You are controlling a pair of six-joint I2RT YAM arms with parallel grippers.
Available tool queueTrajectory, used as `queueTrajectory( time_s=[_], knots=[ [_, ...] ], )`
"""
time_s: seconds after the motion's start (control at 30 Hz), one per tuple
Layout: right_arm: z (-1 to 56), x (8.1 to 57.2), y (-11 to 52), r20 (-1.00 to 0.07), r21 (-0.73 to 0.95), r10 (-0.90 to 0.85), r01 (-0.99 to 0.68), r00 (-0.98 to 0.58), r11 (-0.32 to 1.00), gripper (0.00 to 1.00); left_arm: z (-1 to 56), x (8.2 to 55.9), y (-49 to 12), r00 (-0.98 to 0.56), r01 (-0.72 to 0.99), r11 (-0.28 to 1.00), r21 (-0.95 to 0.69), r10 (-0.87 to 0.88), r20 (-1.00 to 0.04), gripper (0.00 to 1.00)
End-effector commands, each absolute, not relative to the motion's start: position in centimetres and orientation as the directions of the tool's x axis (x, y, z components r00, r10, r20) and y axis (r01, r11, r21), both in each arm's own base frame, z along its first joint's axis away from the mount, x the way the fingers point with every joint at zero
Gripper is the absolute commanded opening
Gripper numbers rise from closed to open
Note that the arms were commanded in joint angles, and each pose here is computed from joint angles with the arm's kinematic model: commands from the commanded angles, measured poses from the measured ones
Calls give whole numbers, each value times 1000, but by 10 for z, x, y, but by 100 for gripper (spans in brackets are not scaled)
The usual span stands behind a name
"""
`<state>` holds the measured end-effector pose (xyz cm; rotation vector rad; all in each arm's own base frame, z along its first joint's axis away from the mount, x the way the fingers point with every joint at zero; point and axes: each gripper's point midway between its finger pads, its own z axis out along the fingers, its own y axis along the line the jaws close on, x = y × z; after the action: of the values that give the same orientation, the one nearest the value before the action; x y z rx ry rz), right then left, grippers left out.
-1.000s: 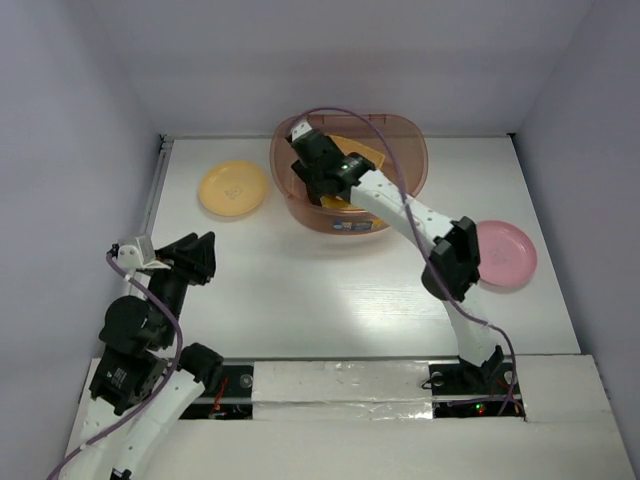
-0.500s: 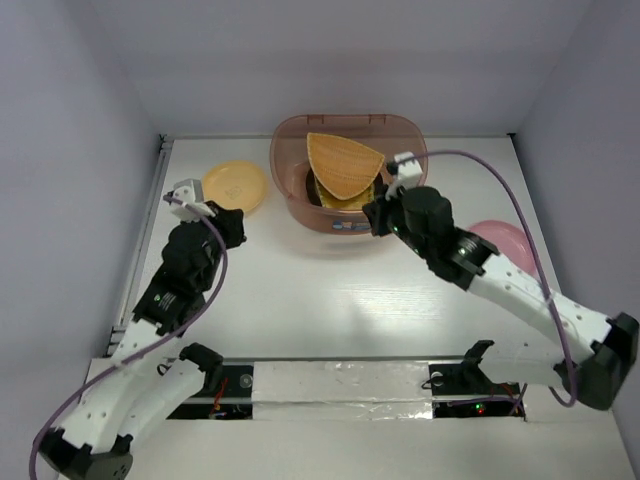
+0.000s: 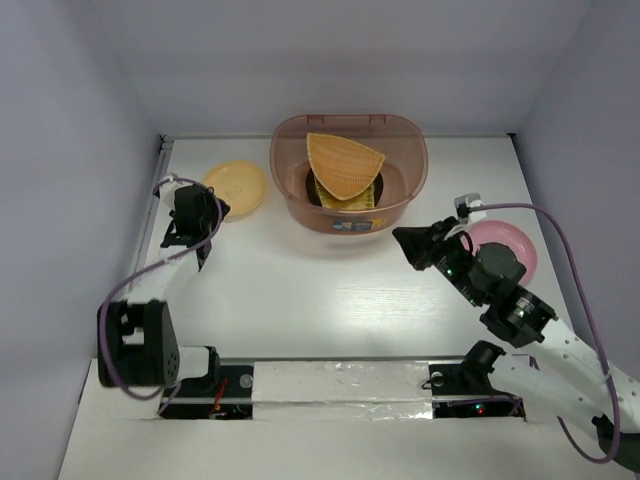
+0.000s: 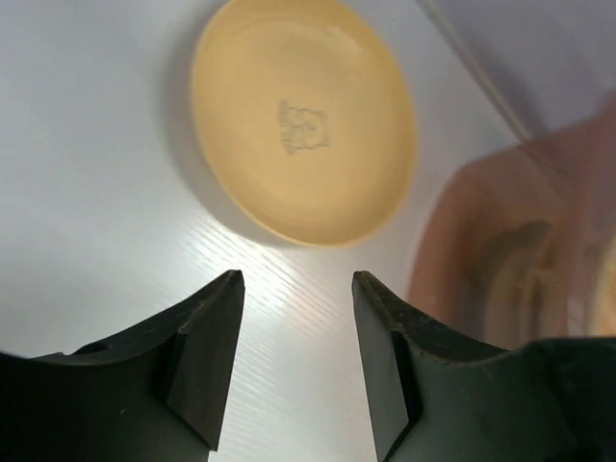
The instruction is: Place the plates into the plastic bin on the countertop
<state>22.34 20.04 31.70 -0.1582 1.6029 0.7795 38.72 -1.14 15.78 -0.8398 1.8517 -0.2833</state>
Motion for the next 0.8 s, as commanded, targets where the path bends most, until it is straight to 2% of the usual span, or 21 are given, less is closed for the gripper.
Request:
queueTrajectory(
  time_s=[0.0,0.1,0.47,0.53,0.63,0.7,0.73,0.77],
  knots=[
    [311,212,211,-921,388,307,-582,-237,715,19,133,413,1,-215,-422,639,-644,-760,-613,47],
    [307,207,211,-926,378,291,-600,-241,706,30,111,432,15,-225,-471,620,-627,-772,-594,49],
    [288,192,227,-924,381,243,-673,-294,634,29,60,474,32,-278,-582,612,-535,-768,-577,49],
    [289,194,226,-925,380,246,-668,-291,639,29,46,473,32,-301,-608,610,-509,-770,-563,44],
    [292,195,225,-924,382,255,-661,-285,646,29,38,474,36,-321,-634,615,-470,-762,-563,26],
    [293,196,225,-924,382,255,-661,-285,646,29,35,472,39,-329,-641,622,-451,-753,-570,6],
    [293,196,226,-924,383,257,-661,-285,645,29,32,468,40,-337,-651,622,-435,-750,-569,0],
    [293,199,225,-922,387,263,-649,-284,655,28,32,466,42,-335,-659,621,-425,-748,-573,0]
  ],
)
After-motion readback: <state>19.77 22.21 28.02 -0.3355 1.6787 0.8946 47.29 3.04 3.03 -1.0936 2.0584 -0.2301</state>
